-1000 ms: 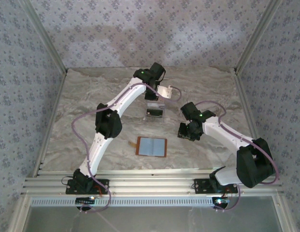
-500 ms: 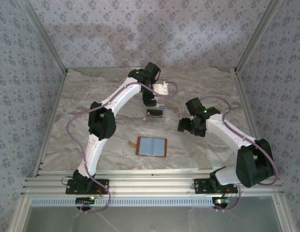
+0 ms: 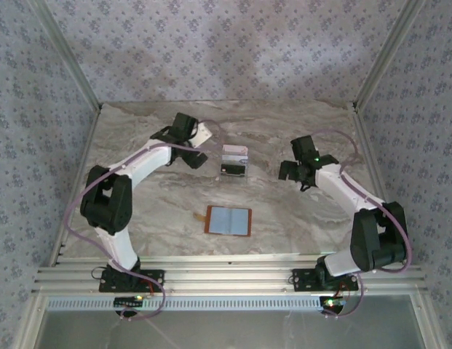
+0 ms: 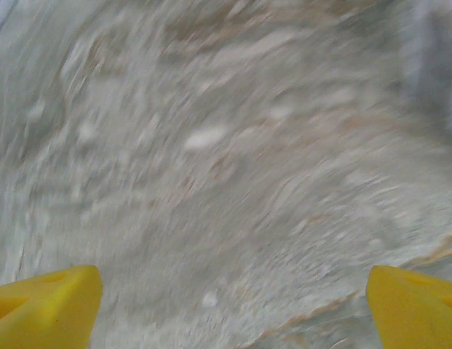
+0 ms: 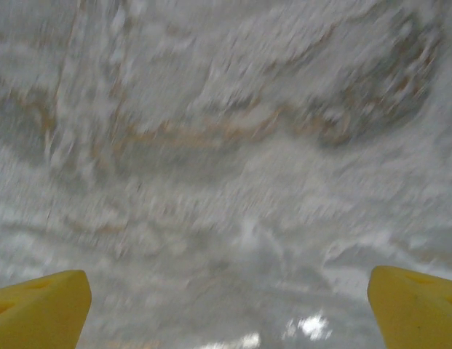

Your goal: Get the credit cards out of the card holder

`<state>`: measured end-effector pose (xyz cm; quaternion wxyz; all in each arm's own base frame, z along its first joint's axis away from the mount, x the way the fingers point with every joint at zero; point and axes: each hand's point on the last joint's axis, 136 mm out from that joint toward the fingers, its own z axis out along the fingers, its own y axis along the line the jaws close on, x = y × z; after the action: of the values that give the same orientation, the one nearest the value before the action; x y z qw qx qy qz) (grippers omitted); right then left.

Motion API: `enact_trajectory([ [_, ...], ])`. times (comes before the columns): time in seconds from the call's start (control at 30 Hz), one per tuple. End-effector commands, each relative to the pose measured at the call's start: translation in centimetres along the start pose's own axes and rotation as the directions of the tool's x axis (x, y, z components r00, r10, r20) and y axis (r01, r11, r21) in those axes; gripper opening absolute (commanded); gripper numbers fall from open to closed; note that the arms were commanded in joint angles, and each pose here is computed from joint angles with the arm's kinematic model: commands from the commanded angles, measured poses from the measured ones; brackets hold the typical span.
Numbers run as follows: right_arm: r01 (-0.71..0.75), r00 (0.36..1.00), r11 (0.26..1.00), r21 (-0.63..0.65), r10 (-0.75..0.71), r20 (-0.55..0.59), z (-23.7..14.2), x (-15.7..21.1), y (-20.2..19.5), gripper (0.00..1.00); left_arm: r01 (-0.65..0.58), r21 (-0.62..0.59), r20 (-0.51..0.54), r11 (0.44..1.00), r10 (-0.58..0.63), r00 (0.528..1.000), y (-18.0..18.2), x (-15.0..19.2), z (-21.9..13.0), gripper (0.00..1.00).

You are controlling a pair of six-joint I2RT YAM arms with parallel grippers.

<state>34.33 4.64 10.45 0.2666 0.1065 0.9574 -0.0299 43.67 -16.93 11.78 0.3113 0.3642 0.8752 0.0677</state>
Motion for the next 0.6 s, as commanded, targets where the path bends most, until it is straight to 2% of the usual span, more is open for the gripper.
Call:
enact_trajectory([
  [0.0, 0.005, 0.989, 0.997, 0.079, -0.016, 0.144, 1.1, -2.9, -2.3, 1.00, 0.259, -0.177, 0.075, 0.950, -0.249, 0.966, 5.5, 2.3, -1.3, 0.93],
  [0.17, 0.035, 0.964, 0.994, 0.101, -0.060, 0.257, 2.4, -5.1, -3.9, 1.00, 0.481, -0.270, 0.163, 0.834, -0.452, 0.877, 9.0, 9.0, -2.3, 0.92],
  [0.33, 0.074, 0.891, 0.986, 0.151, -0.133, 0.433, 2.2, -6.4, -4.5, 1.00, 0.608, -0.309, 0.303, 0.731, -0.530, 0.792, 11.2, 13.1, -4.0, 0.93],
  [0.43, 0.095, 0.865, 0.978, 0.186, -0.174, 0.471, 2.8, -5.9, -5.2, 1.00, 0.663, -0.277, 0.357, 0.695, -0.566, 0.743, 11.8, 14.8, -4.1, 0.93],
  [0.5, 0.098, 0.839, 0.984, 0.149, -0.163, 0.519, 3.2, -5.7, -5.3, 1.00, 0.712, -0.224, 0.380, 0.665, -0.613, 0.692, 12.0, 15.7, -3.8, 0.93],
  [0.57, 0.119, 0.823, 0.987, 0.109, -0.160, 0.546, 2.9, -5.5, -5.2, 1.00, 0.724, -0.157, 0.408, 0.671, -0.624, 0.667, 11.5, 15.8, -3.3, 0.92],
])
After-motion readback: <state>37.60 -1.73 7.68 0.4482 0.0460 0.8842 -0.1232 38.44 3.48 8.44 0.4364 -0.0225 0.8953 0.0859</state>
